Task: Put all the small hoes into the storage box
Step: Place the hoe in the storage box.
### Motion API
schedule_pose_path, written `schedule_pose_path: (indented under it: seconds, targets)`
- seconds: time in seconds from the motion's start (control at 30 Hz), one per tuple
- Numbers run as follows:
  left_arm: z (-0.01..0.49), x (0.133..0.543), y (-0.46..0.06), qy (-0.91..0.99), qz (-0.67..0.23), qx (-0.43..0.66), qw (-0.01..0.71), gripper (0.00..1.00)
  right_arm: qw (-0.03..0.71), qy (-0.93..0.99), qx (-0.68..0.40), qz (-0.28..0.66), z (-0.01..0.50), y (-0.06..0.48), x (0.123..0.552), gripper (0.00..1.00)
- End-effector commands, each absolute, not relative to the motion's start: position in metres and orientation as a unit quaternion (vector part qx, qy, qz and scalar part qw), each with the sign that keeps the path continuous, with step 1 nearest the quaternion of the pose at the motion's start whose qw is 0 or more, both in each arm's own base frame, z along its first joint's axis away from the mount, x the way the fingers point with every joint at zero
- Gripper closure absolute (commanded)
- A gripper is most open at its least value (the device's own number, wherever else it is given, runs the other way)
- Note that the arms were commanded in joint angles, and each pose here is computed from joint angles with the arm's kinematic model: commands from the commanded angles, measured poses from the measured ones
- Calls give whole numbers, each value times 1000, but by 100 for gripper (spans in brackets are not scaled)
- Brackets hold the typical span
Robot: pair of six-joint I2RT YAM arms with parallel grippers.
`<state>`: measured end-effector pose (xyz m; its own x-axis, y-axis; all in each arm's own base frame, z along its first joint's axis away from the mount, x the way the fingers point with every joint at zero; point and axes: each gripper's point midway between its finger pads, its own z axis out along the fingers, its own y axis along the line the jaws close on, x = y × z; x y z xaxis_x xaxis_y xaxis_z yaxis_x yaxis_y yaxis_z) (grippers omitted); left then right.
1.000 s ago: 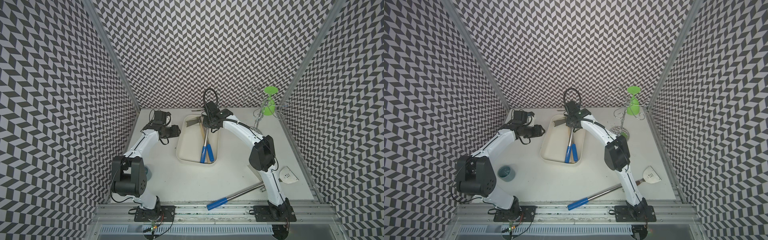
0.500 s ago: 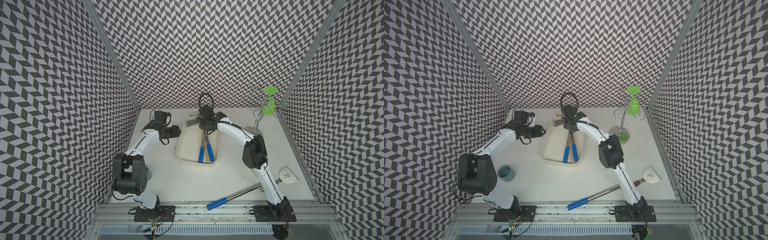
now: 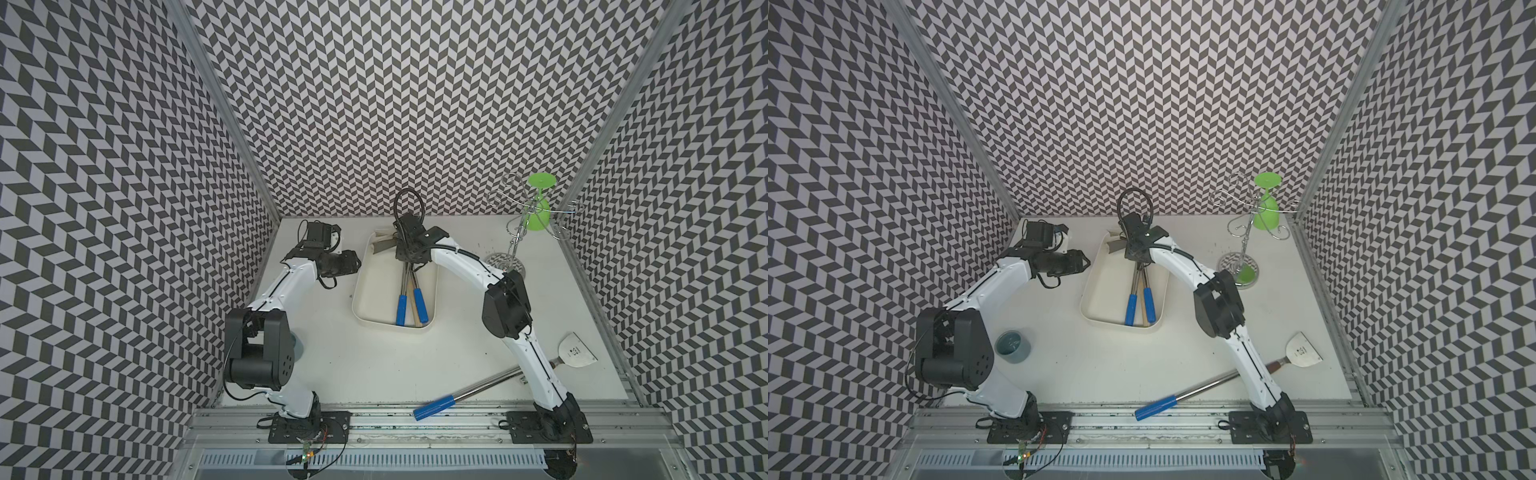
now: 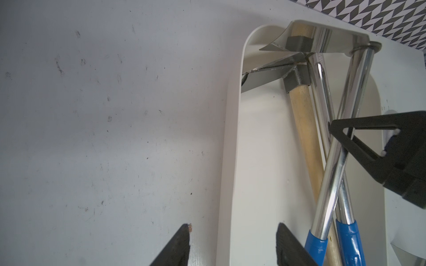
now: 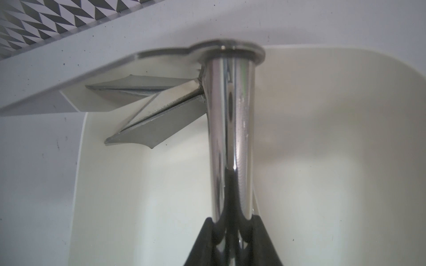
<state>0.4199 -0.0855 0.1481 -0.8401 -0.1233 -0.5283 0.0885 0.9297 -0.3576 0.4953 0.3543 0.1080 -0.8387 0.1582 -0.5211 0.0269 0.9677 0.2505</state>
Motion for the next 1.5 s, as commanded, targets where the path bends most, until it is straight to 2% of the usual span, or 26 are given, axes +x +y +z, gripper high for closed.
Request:
schedule_pose_path:
  seconds: [0.0, 0.33, 0.8, 1.47]
  targets:
    - [155, 428, -86, 935, -195, -5, 296, 40, 310, 942, 24, 129, 146, 362, 491, 100]
    - [153, 426, -87, 935, -198, -5, 296, 40, 378, 918, 3, 120, 220, 343, 496, 100]
    - [153, 421, -87, 934, -200, -5, 296, 40, 411, 898, -51, 151, 287, 329, 485, 100]
    - [153, 420, -88, 933, -203, -6, 298, 40, 330, 932, -93, 121, 194, 356, 479, 100]
